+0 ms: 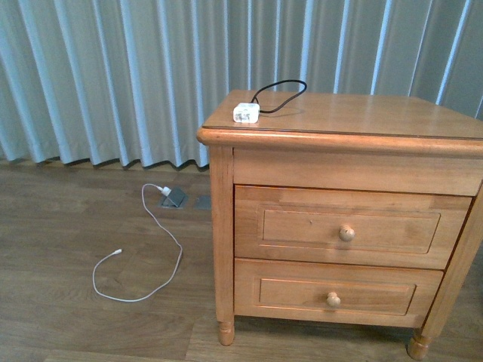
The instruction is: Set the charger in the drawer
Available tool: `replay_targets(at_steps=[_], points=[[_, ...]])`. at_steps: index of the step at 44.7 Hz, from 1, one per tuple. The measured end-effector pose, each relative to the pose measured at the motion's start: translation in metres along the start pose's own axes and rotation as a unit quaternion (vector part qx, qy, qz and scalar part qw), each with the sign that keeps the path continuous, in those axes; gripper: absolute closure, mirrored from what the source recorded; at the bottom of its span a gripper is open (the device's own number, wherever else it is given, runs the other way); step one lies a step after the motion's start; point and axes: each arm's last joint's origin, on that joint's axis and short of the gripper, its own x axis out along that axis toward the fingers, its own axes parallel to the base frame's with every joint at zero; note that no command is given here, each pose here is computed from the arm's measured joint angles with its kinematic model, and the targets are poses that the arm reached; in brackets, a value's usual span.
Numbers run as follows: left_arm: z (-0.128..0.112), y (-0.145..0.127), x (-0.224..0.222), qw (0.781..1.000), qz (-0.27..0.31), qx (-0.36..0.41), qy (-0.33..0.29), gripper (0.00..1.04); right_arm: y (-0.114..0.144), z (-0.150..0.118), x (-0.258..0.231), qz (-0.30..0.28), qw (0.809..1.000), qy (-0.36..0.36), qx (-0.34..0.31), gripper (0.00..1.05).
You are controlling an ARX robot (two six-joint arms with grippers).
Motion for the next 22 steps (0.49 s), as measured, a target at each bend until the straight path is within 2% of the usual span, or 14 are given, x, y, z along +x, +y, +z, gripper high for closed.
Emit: replay_targets(at_steps=[4, 6, 10, 22], points=[[0.000, 0.000, 0.000, 1.000, 0.000, 0.000, 0.000, 0.06, 0.000, -0.001, 0.000, 0.010, 1.000, 0.007, 0.005, 0.08], [0.000, 0.000, 0.000, 1.000, 0.000, 0.000, 0.000, 0.06, 0.002, -0.003, 0.000, 0.058, 0.997, 0.052, 0.022, 0.08], [0.000, 0.000, 0.000, 1.000, 0.000, 0.000, 0.000, 0.06, 0.007, -0.008, 0.005, 0.076, 0.992, 0.100, 0.032, 0.08], [0.000, 0.000, 0.000, 1.000, 0.000, 0.000, 0.000, 0.06, 0.047, 0.017, 0.064, 0.106, 0.985, 0.138, 0.022, 0.08]])
